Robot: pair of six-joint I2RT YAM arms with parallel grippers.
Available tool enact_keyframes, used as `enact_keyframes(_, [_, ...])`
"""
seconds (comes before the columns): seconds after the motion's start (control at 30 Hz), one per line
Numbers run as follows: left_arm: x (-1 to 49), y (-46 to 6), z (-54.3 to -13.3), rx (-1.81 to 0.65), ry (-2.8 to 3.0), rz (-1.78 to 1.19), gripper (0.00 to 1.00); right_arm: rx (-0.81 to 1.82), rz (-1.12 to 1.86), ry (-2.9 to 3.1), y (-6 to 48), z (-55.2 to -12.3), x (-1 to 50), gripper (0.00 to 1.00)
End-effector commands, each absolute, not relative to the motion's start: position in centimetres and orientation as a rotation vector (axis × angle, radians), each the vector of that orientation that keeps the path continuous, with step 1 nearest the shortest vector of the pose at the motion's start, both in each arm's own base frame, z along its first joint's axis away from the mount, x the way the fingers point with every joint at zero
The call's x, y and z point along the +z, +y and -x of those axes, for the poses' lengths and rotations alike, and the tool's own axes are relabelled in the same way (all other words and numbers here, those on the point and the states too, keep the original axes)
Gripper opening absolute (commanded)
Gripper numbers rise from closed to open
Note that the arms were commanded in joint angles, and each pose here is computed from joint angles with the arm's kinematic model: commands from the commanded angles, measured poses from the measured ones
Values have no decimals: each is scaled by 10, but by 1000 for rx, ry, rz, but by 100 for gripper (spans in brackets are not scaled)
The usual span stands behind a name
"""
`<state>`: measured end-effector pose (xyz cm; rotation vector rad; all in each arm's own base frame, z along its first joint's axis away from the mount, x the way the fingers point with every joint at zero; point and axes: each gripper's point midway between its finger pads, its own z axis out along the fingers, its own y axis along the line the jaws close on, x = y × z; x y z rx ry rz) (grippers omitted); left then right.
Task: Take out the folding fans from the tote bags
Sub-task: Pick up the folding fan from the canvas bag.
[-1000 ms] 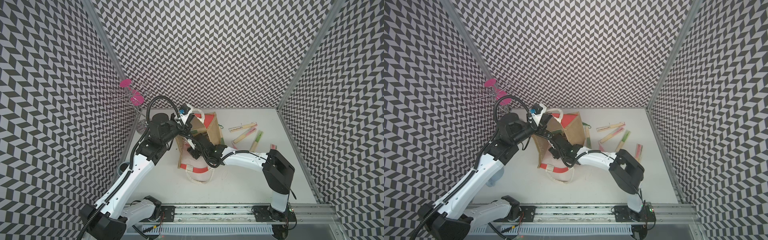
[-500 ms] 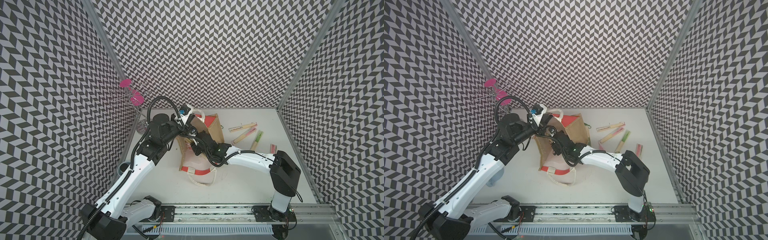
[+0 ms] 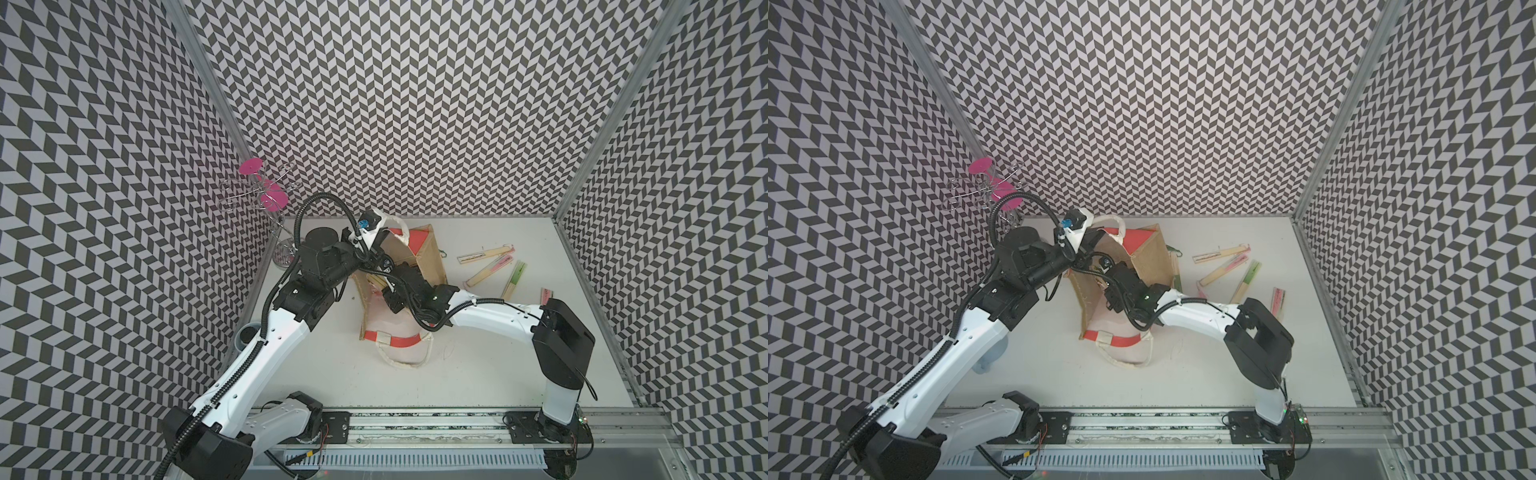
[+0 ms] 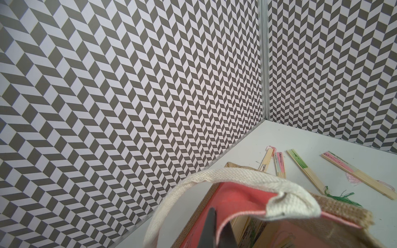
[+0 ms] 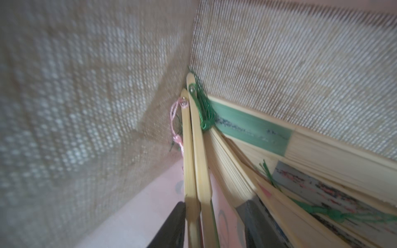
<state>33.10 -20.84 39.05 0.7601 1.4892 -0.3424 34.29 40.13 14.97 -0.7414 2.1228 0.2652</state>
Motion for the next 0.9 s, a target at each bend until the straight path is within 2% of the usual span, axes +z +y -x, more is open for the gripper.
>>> enact_keyframes(0.0, [426,-208,-320,-357,1369,-739,0,252,646,2128,398,-360,157,41])
enact_keyframes(0.1, [425,-209,-320,-356,1370,-741,0,300,643,2123,401,-359,160,38])
enact_keyframes(0.27, [423,-208,-321,-352,1377,-738,0,488,692,2060,416,-343,186,40])
enact_keyframes(0.5, [419,-208,-322,-349,1386,-741,0,454,529,1970,392,-350,218,37])
enact_keyframes(0.87, [423,-210,-323,-362,1377,-740,0,356,551,2048,388,-355,182,36])
